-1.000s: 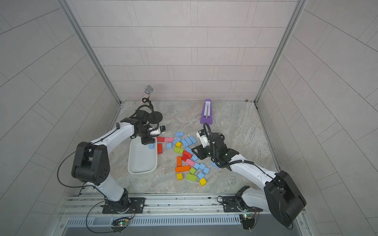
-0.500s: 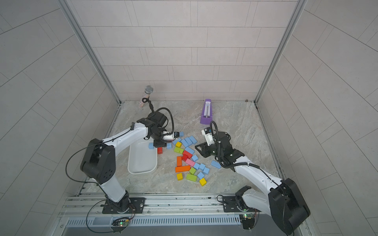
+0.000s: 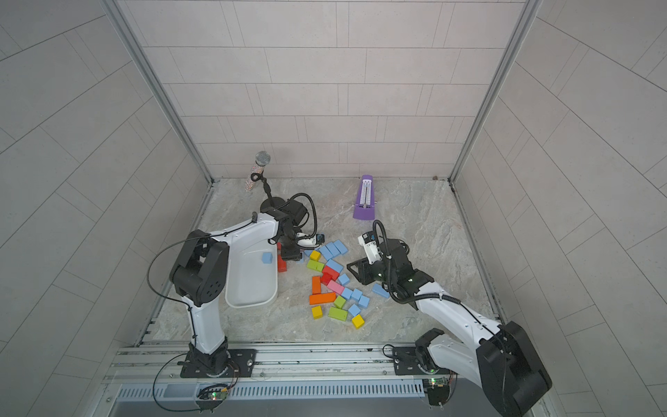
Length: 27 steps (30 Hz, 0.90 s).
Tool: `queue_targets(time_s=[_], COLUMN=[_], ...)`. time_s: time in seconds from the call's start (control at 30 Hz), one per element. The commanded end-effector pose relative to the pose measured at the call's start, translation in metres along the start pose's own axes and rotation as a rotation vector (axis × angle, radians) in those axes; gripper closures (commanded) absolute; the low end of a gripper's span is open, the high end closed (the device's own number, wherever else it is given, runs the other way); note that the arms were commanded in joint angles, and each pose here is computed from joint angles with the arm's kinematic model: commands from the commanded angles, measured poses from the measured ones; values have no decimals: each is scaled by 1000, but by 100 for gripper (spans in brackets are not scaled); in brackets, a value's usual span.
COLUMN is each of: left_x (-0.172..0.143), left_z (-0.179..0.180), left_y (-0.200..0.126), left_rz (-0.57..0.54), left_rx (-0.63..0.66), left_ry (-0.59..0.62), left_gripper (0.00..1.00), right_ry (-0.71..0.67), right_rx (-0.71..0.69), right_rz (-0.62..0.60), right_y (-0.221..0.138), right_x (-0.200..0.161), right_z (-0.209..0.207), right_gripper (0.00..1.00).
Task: Pick out the blue building blocks
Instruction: Pick up the building block from the center of the board.
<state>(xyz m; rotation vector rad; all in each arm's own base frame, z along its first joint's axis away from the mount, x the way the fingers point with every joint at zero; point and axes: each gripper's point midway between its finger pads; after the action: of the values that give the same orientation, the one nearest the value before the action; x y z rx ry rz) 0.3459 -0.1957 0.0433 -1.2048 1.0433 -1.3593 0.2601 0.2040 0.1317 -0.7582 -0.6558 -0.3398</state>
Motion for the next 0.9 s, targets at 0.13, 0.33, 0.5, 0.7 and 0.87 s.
queue_targets(time_s=[0.13,0.33,0.5,0.7,0.87], left_x=[8,9,12,8,-17], left_z=[-9,-12,-12,-9,-14], left_y=[7,11,-1,-42,-86], left_rz=[-15,-21,-28,-62,-104], left_rx=[-56,-75,-88,-36,-1], left_ry=[-10,-24,-34,-45,-76], left_gripper=[40,52,68,70,72], right_ry=[-9,-7,-7,-8,-66], right_rx=[-9,-11,-20,-24,4], right_rz=[-8,-4,-9,-19,-13], right_y=[-4,-4,-5,-5,10], right_x=[-1,-2,0,8,15], right_z=[-3,-4,-4,1,24], right_gripper=[61,61,61,61,60])
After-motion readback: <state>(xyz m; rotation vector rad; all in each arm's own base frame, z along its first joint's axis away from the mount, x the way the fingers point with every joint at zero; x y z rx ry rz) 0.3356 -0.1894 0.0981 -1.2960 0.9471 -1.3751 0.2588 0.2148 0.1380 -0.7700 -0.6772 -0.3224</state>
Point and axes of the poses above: each gripper's point midway between its finger pads, its own y axis out along the fingers, its own z axis along the line the jaws close on, x = y × z, and after that the axes turned 5 degrees about y, right-handed
